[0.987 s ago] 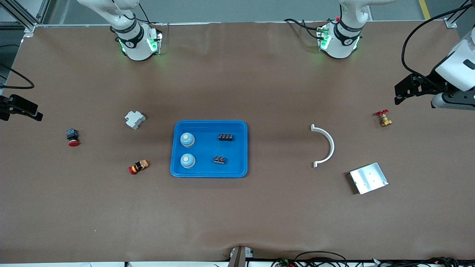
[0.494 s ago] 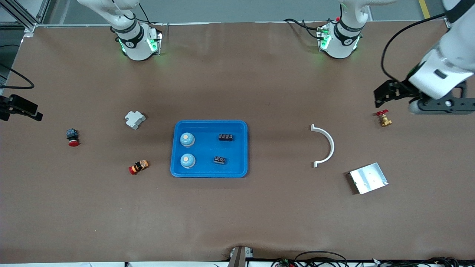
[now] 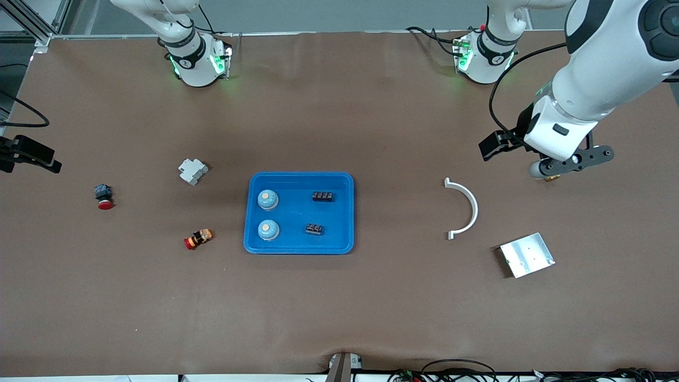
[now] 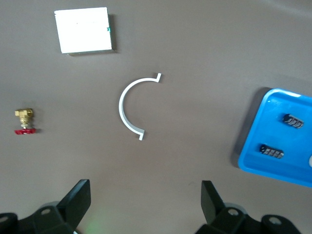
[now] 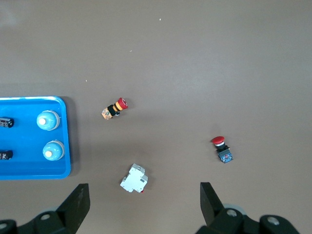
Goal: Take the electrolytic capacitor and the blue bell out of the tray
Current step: 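Move the left gripper toward the blue tray while the right gripper follows, then lower the left gripper onto a capacitor while the right gripper lowers onto a bell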
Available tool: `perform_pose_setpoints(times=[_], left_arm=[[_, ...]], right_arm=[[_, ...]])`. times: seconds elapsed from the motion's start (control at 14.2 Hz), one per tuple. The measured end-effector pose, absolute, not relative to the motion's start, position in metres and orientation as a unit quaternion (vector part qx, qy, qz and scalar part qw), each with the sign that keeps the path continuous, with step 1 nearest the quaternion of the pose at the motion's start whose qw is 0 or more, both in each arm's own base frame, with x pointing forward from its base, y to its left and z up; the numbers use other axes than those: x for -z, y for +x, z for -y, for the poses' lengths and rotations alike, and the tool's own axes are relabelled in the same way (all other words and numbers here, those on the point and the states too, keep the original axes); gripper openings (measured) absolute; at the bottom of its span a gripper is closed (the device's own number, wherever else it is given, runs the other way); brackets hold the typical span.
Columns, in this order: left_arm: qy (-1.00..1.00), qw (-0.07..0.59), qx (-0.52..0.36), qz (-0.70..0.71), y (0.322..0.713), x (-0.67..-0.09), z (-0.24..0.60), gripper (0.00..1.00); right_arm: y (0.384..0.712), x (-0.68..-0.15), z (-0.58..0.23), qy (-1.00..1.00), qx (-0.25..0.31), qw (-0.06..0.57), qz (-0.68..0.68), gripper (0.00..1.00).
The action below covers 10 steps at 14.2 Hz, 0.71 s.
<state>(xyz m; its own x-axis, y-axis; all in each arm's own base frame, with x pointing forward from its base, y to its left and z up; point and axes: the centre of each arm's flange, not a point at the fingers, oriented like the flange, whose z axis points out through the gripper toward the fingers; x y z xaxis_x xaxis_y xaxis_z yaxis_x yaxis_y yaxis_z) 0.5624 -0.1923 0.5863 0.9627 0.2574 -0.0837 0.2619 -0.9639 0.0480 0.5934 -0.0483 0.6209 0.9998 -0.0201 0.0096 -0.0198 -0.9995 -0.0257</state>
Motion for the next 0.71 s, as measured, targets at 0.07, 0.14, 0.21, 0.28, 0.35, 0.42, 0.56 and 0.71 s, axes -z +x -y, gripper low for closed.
perform_pose_setpoints(times=[0.07,0.14,0.21,0.28,0.35,0.42,0.56,0.71], left_arm=[[0.989,0.032,0.038,-0.142,0.563,-0.586,0.195,1.00],[0.986,0.034,0.040,-0.160,0.563,-0.583,0.202,1.00],[0.983,0.036,0.042,-0.176,0.562,-0.577,0.212,1.00],[0.978,0.040,0.049,-0.198,0.563,-0.568,0.225,1.00],[0.972,0.047,0.056,-0.225,0.566,-0.556,0.239,1.00],[0.963,0.055,0.060,-0.256,0.570,-0.543,0.255,1.00],[0.939,0.068,0.059,-0.332,0.579,-0.516,0.284,1.00],[0.909,0.070,0.065,-0.405,0.584,-0.490,0.308,1.00]], right_arm=[[0.596,-0.616,0.038,-1.000,0.001,0.014,-0.002,1.00],[0.600,-0.609,0.022,-1.000,-0.005,0.016,0.011,1.00],[0.605,-0.600,0.007,-1.000,-0.007,0.019,0.023,1.00],[0.614,-0.589,-0.010,-0.999,-0.004,0.022,0.033,1.00],[0.623,-0.574,-0.025,-0.999,0.000,0.023,0.042,1.00],[0.633,-0.558,-0.040,-0.999,0.003,0.024,0.044,1.00],[0.652,-0.520,-0.075,-1.000,0.006,0.025,0.016,1.00],[0.666,-0.478,-0.119,-0.999,0.007,0.027,-0.036,1.00]])
